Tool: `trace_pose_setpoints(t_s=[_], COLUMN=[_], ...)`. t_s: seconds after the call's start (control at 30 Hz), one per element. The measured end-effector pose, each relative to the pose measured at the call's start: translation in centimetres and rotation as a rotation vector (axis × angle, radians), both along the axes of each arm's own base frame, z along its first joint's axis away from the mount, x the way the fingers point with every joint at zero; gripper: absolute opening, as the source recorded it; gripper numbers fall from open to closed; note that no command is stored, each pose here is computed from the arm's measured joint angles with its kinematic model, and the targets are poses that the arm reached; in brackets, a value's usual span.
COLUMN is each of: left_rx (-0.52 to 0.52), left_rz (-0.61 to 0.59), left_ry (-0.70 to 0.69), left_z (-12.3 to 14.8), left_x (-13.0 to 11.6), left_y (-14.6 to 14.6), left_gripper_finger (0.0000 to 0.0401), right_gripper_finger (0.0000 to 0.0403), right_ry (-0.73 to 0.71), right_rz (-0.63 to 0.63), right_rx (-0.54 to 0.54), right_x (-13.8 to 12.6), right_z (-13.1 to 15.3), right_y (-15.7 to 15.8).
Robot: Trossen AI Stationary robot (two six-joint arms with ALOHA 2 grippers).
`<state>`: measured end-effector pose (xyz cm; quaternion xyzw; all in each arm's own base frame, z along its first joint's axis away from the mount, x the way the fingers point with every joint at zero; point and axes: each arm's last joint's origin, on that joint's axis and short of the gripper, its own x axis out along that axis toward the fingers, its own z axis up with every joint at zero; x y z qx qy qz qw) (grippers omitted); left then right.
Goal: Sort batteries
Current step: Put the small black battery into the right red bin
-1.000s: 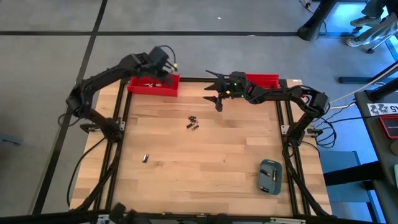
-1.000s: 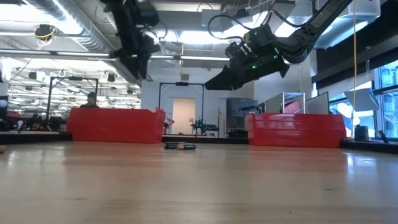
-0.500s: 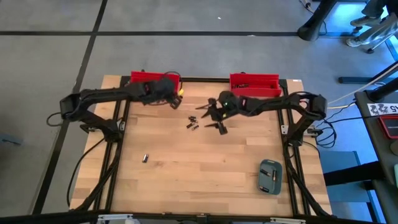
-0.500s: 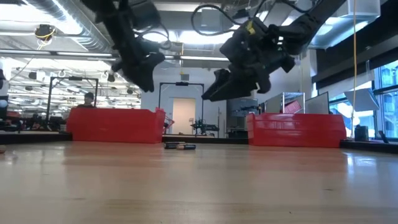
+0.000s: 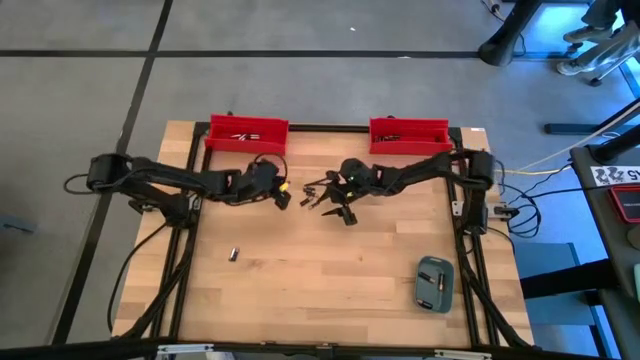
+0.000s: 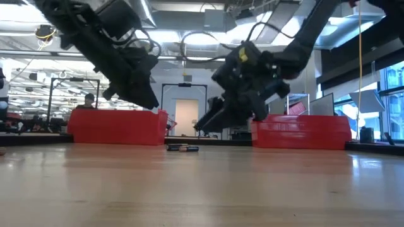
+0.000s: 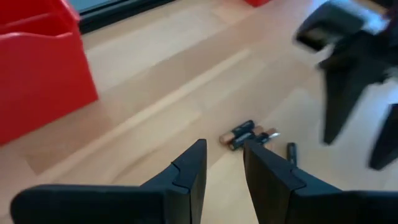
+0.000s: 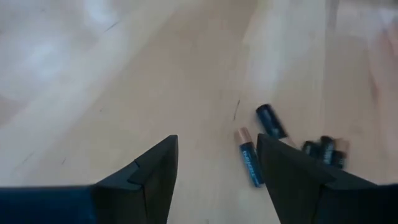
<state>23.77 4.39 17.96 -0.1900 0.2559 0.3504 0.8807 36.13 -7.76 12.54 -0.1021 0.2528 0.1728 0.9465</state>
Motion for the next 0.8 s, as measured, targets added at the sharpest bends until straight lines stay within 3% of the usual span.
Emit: trace_pose_setpoints(t_s=[0.13, 0.3, 0.5, 0.6, 0.8], left_rx=[0.033, 0.072, 0.117, 0.125, 0.125], left_rz=[-0.005, 0.001, 0.022, 0.007, -0.019], left_ry=[-0.029, -0.035, -0.042, -0.049, -0.056], left_z=[-0.9, -1.2, -1.1, -1.0, -0.9], left_x=[-0.4, -0.5, -0.5, -0.4, -0.3], left_y=[-1.1, -1.9, -2.5, -2.9, -3.5], left_gripper_finger=[0.0095, 0.0095, 0.0095, 0.0095, 0.0095], right_gripper_finger=[0.0221, 0.022, 0.0213, 0.0184, 0.0087], right_ry=[0.015, -0.038, 0.004, 0.029, 0.054], right_rz=[-0.036, -0.101, -0.11, -0.118, -0.14], right_rx=[0.033, 0.003, 0.011, 0.011, -0.006], right_x=[0.5, 1.1, 1.0, 0.9, 0.8], right_z=[-2.2, -3.4, -4.4, -4.5, -4.7], right_y=[-0.2, -0.5, -0.5, -0.5, -0.5])
